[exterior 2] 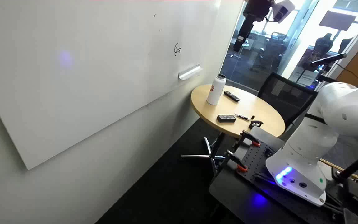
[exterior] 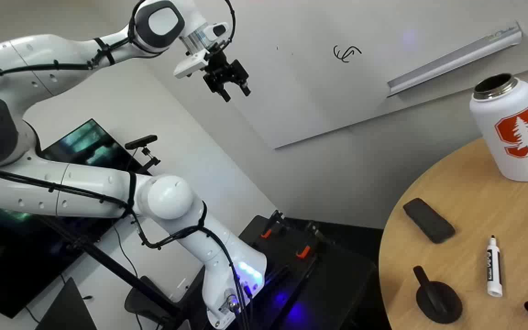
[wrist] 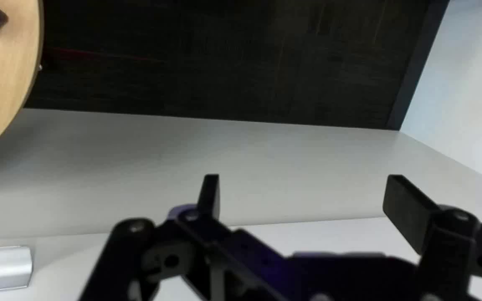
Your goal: Put the black lid on the white bottle
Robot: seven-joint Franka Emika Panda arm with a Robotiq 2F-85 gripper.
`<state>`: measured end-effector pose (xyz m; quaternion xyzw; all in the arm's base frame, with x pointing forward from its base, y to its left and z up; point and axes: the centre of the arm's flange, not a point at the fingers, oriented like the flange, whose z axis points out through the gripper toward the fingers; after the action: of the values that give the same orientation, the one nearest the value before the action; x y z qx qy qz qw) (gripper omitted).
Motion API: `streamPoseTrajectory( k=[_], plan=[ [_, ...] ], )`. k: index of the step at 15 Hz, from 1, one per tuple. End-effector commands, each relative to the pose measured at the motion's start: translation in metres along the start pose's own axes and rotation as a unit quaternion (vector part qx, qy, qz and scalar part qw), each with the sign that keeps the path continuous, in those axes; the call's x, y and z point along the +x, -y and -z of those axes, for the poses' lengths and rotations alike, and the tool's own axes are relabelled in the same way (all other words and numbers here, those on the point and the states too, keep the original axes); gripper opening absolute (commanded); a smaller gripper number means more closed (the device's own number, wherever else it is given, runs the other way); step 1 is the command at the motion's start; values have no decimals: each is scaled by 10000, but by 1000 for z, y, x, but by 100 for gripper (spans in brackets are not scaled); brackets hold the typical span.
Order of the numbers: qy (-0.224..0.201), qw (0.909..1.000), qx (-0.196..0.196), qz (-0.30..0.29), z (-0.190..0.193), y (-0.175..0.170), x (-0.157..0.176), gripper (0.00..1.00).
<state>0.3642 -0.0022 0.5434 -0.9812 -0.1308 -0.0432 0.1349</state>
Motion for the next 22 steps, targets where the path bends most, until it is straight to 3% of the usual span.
streamPoseTrajectory(
  k=[1, 6, 10, 15, 19, 21, 22],
  plan=[
    [0, 10000, 0, 0, 0, 0, 0, 100],
    [-37, 9999, -64, -120, -1, -5, 2, 100],
    [-465, 9918, -357, -1133, -2, -56, -4, 100],
    [-755, 9655, -830, -2348, -10, -146, -54, 100],
    [-737, 9333, -1365, -3240, -18, -201, -109, 100],
    [-595, 9138, -1623, -3676, -17, -211, -129, 100],
    [-617, 9311, -1385, -3316, -13, -208, -118, 100]
  ],
)
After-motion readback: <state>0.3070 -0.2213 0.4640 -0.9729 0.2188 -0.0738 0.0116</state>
